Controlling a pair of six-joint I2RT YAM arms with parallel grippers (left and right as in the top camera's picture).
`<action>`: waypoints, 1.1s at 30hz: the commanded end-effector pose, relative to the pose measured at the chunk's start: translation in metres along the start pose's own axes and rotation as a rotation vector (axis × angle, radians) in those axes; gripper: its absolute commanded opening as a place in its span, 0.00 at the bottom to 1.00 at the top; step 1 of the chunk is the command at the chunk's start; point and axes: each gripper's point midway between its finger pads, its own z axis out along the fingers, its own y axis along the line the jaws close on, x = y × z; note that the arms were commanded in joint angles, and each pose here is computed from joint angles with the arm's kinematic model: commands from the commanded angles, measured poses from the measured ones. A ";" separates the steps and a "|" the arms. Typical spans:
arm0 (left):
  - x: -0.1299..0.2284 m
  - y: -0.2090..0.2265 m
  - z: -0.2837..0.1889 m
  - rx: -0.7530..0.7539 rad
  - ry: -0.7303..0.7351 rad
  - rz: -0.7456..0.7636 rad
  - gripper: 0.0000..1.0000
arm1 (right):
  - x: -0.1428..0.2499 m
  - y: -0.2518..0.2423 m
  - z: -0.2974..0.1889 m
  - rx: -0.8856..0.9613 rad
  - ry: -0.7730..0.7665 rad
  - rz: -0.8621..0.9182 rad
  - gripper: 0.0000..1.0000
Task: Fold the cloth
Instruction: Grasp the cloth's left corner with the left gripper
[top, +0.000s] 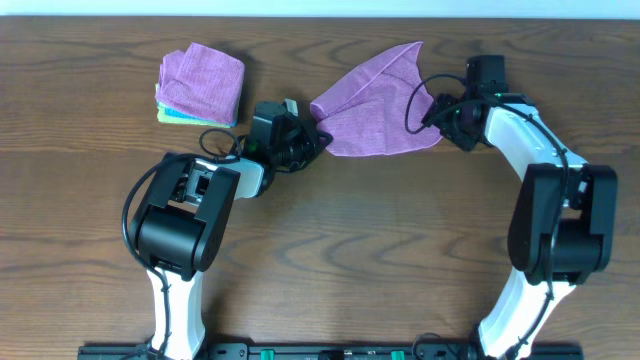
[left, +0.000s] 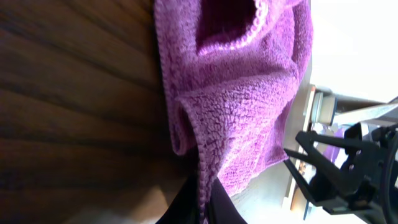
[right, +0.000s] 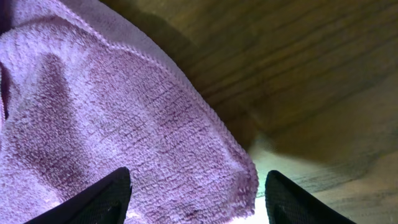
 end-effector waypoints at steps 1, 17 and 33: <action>0.007 0.005 0.001 0.002 0.035 0.007 0.06 | 0.004 -0.007 0.006 0.023 0.009 0.015 0.69; 0.011 0.003 0.001 0.014 0.058 0.008 0.06 | 0.019 -0.005 0.029 0.034 0.046 0.002 0.64; 0.002 0.001 -0.021 0.104 0.145 0.043 0.06 | 0.031 -0.024 0.033 0.122 0.086 -0.056 0.01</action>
